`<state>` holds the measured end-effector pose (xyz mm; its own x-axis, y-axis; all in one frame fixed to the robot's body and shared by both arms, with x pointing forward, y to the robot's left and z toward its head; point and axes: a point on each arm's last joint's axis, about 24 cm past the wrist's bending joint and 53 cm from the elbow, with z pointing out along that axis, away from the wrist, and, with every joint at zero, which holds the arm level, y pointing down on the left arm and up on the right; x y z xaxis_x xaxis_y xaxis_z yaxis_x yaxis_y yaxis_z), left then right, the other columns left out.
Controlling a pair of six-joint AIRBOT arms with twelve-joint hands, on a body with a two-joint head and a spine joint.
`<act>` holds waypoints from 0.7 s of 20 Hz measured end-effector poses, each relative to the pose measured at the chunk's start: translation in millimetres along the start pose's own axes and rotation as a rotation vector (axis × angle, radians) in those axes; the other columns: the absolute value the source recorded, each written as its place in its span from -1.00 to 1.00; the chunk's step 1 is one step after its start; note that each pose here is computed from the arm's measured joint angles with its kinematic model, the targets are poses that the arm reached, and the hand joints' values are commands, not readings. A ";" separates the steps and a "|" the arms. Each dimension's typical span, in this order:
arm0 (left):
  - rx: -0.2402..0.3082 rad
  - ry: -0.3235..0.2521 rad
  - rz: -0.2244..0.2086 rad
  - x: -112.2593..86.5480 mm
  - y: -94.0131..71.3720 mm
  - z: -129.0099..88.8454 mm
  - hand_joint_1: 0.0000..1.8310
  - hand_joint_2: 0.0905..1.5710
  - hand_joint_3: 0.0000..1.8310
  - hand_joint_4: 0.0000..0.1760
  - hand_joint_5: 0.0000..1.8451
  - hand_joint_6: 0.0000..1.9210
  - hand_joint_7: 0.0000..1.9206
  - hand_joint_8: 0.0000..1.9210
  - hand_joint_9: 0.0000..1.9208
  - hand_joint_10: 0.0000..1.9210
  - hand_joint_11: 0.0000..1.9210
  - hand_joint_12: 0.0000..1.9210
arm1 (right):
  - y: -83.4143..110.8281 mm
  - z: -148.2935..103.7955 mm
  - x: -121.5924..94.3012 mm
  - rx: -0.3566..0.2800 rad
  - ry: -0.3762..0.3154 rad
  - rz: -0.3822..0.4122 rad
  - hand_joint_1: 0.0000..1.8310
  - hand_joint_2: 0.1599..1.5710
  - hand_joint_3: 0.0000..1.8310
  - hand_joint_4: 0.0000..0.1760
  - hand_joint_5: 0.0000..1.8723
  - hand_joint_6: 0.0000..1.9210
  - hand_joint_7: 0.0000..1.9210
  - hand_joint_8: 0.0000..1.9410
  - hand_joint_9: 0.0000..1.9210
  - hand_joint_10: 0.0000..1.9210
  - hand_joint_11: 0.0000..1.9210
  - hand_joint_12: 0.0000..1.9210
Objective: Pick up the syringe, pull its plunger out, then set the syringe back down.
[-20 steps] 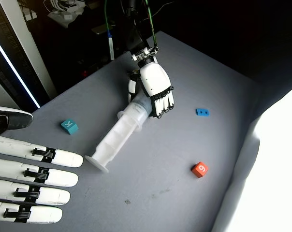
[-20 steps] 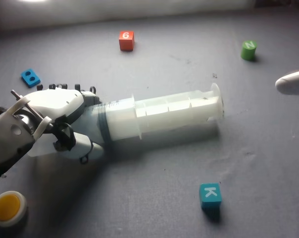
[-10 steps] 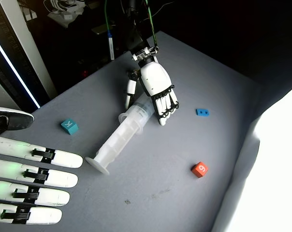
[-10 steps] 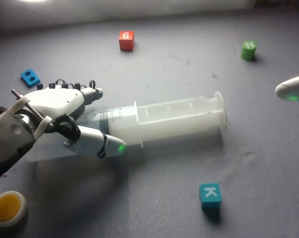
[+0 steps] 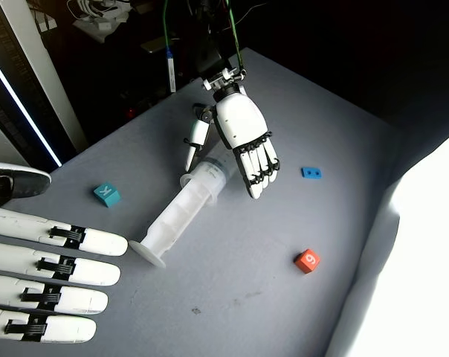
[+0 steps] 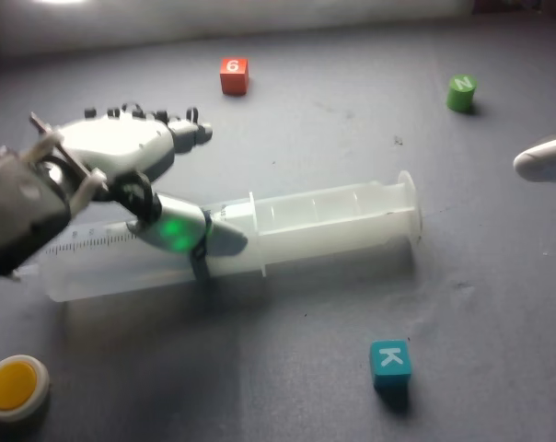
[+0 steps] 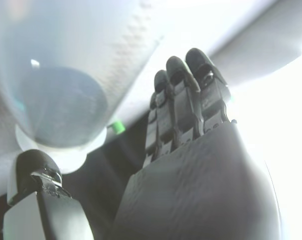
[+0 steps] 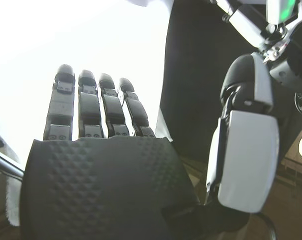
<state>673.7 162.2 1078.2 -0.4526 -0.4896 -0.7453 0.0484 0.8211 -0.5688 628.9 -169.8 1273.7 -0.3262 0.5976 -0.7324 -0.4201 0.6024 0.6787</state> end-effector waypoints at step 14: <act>0.296 0.041 0.099 -49.4 -117.6 -42.8 -0.87 0.49 -0.99 -1.00 0.36 0.71 0.44 0.78 0.33 0.89 0.07 0.98 | -0.1 -0.5 2.2 -0.005 0.004 -0.014 -0.64 -0.02 -1.00 -1.00 -0.55 1.00 -0.53 1.00 -0.42 1.00 -0.27 1.00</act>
<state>652.3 102.4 1196.8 -0.4681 -0.3939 -0.7910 0.3486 0.7402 -0.5749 627.7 -168.8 1272.0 -0.3235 0.5875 -0.7418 -0.4283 0.6081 0.6684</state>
